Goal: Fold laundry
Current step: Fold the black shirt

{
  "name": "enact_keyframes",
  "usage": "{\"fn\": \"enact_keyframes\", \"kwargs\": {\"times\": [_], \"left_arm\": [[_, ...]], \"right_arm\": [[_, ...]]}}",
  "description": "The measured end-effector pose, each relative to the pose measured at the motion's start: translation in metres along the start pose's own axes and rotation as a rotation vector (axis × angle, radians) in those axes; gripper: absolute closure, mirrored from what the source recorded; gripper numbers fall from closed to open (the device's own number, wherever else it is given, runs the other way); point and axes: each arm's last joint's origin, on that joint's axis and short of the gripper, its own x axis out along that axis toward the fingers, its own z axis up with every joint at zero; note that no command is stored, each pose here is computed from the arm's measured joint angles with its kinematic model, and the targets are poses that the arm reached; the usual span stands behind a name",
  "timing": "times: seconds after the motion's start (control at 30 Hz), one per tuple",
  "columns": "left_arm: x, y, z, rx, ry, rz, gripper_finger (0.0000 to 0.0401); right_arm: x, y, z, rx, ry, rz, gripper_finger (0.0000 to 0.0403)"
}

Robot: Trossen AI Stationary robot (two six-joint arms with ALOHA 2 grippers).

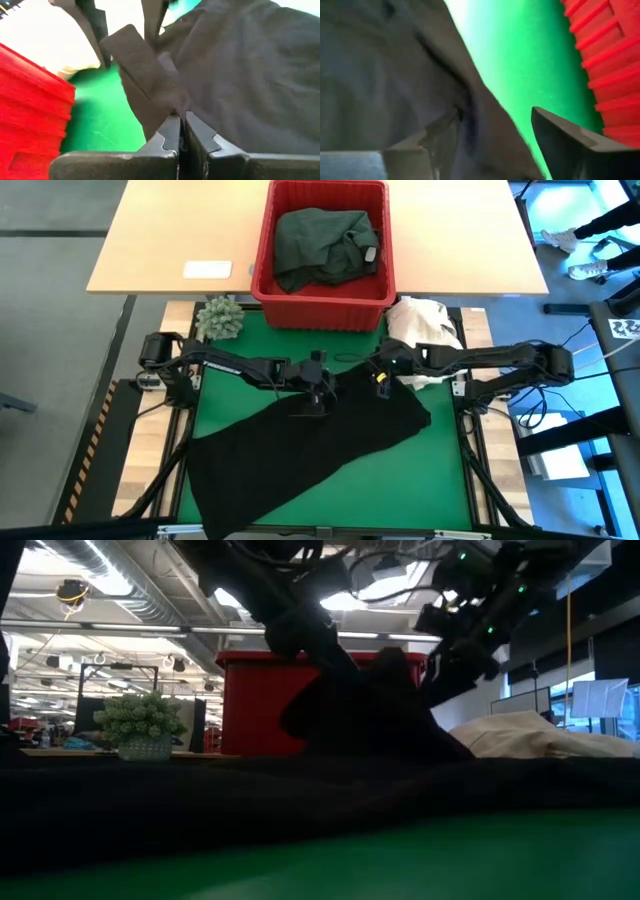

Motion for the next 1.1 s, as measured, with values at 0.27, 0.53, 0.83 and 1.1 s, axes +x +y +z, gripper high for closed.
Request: {"fn": "enact_keyframes", "kwargs": {"times": [0.27, 0.53, 0.83, 1.1], "left_arm": [[-0.002, 0.001, -0.001, 0.003, 0.019, 0.020, 0.0398], [-0.002, 0.001, -0.002, 0.005, 0.032, 0.031, 0.0398], [-0.002, 0.001, -0.001, 0.004, 0.029, 0.039, 0.0398], [-0.005, -0.013, -0.001, 0.079, 0.048, -0.003, 0.0398]], "right_arm": [[0.022, 0.007, -0.005, -0.002, -0.010, 0.193, 0.0134], [0.023, 0.009, -0.004, 0.011, -0.041, 0.296, 0.0134], [0.035, 0.009, -0.015, 0.013, 0.090, 0.196, 0.0175], [0.025, 0.011, -0.019, 0.019, 0.126, 0.270, 0.0388]]}}
